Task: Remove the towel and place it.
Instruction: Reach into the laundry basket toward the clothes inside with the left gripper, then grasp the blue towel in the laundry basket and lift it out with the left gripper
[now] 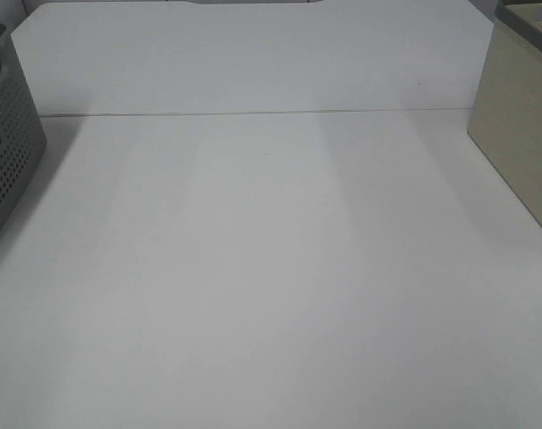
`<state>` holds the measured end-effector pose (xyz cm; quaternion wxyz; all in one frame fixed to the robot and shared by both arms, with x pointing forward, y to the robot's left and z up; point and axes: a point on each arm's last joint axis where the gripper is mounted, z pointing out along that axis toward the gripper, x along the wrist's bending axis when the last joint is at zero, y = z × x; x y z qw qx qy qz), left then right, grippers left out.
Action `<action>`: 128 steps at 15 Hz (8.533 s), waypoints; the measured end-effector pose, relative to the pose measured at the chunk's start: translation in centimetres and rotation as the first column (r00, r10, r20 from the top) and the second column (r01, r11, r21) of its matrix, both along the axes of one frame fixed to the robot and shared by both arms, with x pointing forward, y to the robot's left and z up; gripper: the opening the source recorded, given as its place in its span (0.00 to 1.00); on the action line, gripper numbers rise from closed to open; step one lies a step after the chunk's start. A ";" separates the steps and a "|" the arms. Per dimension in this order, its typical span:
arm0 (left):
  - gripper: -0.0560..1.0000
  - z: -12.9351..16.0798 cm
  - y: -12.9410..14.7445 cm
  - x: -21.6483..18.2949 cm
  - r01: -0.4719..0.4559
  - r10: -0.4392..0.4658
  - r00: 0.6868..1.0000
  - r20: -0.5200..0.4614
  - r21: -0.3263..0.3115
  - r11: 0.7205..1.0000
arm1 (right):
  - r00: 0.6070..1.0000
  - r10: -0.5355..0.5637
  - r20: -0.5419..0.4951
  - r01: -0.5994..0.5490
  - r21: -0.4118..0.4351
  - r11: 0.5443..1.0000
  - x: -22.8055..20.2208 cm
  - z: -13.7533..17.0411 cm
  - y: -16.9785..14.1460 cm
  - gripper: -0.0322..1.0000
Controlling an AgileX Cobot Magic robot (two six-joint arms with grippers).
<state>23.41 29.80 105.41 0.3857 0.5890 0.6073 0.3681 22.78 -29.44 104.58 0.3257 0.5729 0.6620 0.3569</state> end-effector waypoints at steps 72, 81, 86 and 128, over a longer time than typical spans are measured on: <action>0.99 12.6 7.7 27.9 0.533 -0.105 0.812 -0.574 0.657 0.533 | 1.000 0.000 -0.001 0.000 0.000 1.000 0.0 0.0 0.0 0.76; 0.98 -2.3 13.5 39.0 0.656 -0.087 0.685 -0.723 0.560 0.506 | 1.000 0.000 -0.002 0.000 0.000 1.000 0.0 0.0 0.0 0.76; 0.98 -6.3 14.0 40.5 0.717 -0.080 0.626 -0.776 0.531 0.451 | 1.000 0.000 -0.002 0.000 0.000 1.000 0.0 0.0 0.0 0.76; 0.06 21.4 5.0 25.5 -0.035 -0.138 0.984 0.114 0.877 0.479 | 1.000 -0.008 -0.005 0.008 0.012 1.000 0.0 0.0 0.0 0.76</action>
